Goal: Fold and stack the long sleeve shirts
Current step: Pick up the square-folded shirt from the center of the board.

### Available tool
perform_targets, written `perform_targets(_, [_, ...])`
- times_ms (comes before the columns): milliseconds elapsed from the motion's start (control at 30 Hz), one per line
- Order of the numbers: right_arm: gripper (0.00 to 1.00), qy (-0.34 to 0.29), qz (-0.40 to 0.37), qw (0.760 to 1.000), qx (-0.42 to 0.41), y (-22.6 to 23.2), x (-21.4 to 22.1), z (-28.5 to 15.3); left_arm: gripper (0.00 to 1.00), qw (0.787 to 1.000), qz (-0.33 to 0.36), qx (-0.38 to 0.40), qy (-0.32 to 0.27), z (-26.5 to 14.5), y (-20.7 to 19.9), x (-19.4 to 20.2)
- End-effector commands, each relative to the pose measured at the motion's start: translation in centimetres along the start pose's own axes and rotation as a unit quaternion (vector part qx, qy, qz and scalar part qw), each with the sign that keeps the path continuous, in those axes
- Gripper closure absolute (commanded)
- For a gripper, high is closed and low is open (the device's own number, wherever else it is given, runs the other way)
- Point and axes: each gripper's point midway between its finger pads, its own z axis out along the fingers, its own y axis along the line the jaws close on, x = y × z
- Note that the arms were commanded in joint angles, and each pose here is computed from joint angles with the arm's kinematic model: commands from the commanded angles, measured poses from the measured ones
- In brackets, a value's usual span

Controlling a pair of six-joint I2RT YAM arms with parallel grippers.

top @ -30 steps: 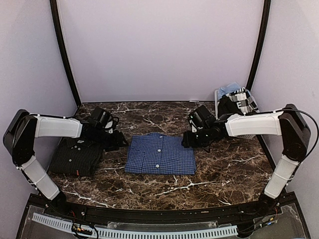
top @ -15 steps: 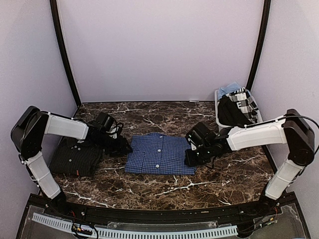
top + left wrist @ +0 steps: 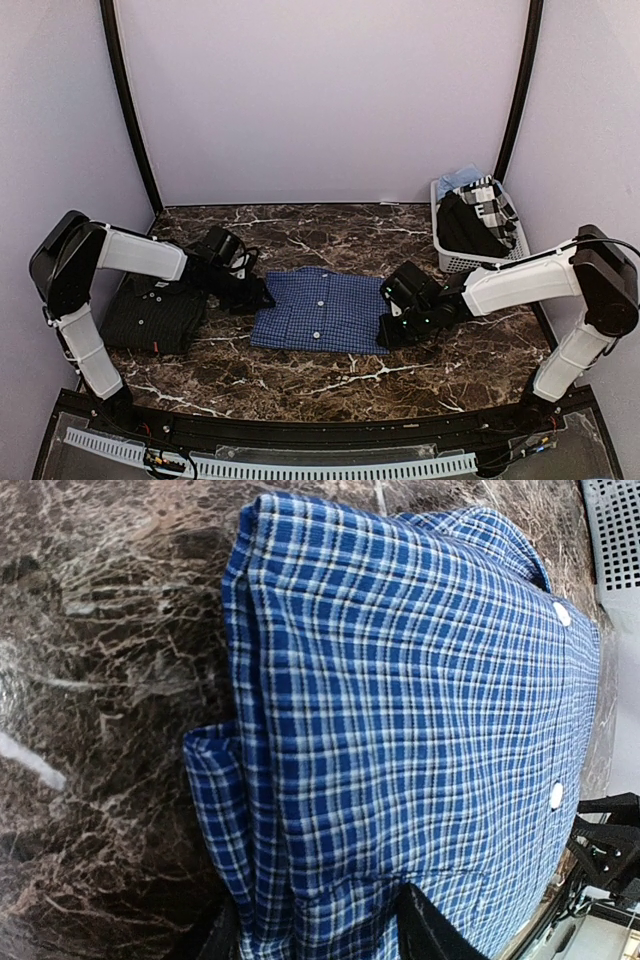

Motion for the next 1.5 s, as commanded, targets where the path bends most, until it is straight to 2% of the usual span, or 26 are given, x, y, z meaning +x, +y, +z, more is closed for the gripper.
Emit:
perform_targets(0, [0.74,-0.004,0.002,1.000,-0.017,0.8,0.0,-0.4,0.49,0.997,-0.018,-0.050,0.059,1.7,2.8,3.6])
perform_targets(167, [0.74,-0.018,-0.002,0.999,-0.026,1.7,-1.2,-1.2,0.66,0.996,-0.036,-0.050,0.063,2.2,3.2,4.3])
perform_targets(300, [0.73,-0.033,-0.007,0.999,-0.031,2.5,-2.5,-2.0,0.83,0.996,-0.054,-0.002,0.065,2.6,1.8,4.5])
perform_targets(333, [0.73,-0.037,-0.008,0.999,-0.032,2.7,-2.8,-2.2,0.90,0.997,-0.056,0.007,0.059,2.6,1.5,4.2])
perform_targets(433, [0.71,-0.050,-0.012,0.998,-0.030,2.9,-3.7,-2.7,0.99,0.996,-0.066,0.015,0.051,2.3,1.1,4.0])
perform_targets(767, [0.70,-0.083,-0.008,0.996,-0.013,1.4,-6.9,-3.6,1.00,0.999,-0.033,-0.031,0.029,-1.7,1.0,3.4])
perform_targets(1033, [0.85,-0.069,-0.034,0.997,-0.003,2.1,-8.1,-1.4,1.00,0.998,-0.025,-0.046,0.030,-2.7,1.6,3.8])
perform_targets(1200, [0.93,-0.045,-0.033,0.998,0.008,1.2,-6.5,0.3,1.00,0.998,-0.026,-0.056,0.024,-3.2,2.2,3.3])
perform_targets(1467, [0.97,-0.021,-0.045,0.999,0.009,1.5,-5.1,1.9,1.00,0.998,-0.013,-0.060,0.005,-5.2,1.8,2.2])
